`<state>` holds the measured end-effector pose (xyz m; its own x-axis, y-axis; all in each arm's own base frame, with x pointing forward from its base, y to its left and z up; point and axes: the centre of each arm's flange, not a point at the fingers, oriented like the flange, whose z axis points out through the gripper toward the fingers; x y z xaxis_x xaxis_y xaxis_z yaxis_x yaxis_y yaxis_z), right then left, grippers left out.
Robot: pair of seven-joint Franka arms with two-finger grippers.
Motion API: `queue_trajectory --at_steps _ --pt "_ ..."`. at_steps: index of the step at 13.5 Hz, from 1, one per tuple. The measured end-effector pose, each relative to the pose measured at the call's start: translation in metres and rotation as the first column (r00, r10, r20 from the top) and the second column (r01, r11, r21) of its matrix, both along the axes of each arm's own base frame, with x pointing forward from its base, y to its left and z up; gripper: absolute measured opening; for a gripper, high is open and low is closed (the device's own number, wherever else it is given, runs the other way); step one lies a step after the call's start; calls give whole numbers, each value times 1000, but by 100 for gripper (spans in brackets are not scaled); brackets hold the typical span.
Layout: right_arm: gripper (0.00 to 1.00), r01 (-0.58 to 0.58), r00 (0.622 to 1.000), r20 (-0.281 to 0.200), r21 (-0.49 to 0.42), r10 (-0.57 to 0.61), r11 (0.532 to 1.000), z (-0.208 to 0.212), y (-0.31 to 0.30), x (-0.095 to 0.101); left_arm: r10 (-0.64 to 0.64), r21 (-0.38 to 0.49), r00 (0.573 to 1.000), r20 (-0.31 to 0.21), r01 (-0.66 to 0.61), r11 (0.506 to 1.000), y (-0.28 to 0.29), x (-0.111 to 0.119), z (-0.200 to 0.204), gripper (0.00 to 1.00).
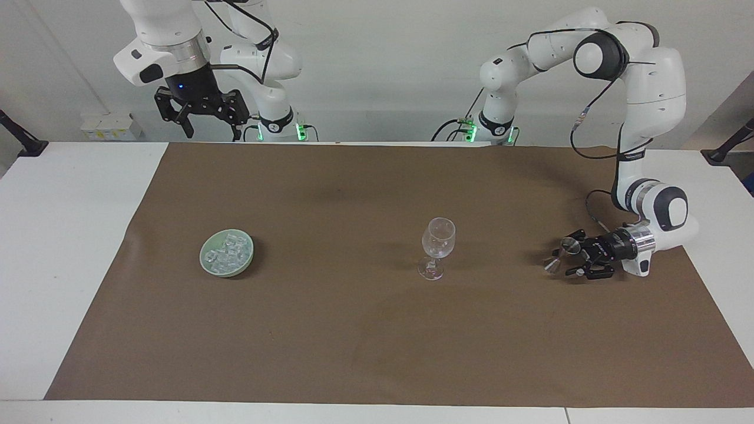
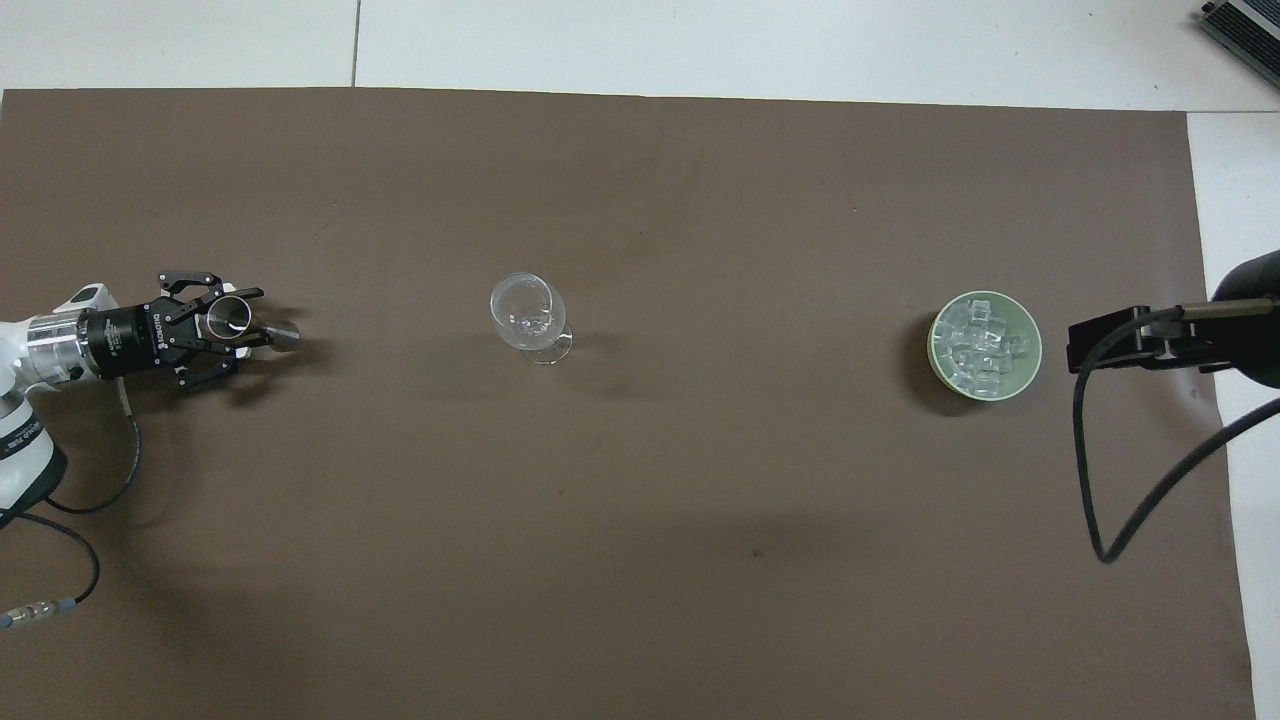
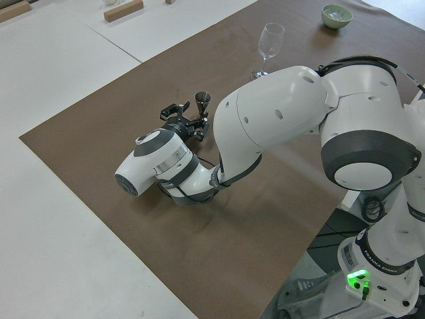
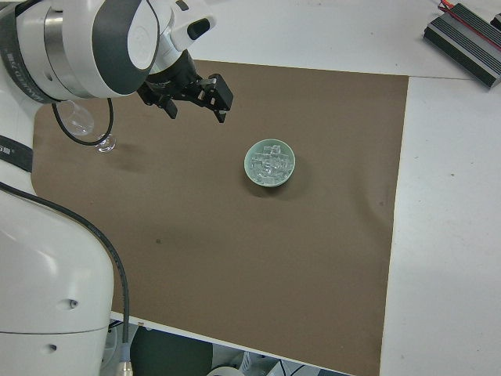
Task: Pour wine and add ice with both arms
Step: 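Close the left gripper around the silver jigger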
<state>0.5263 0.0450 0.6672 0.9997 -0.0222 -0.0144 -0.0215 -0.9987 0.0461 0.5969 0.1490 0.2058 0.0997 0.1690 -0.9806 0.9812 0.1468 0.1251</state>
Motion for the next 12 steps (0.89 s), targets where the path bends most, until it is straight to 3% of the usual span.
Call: queue_trajectory --at_steps 12 --pt "100 0 1000 0 0 0 1000 0 0 0 2 -7 1000 -15 -3 1000 5 -5 -3 54"
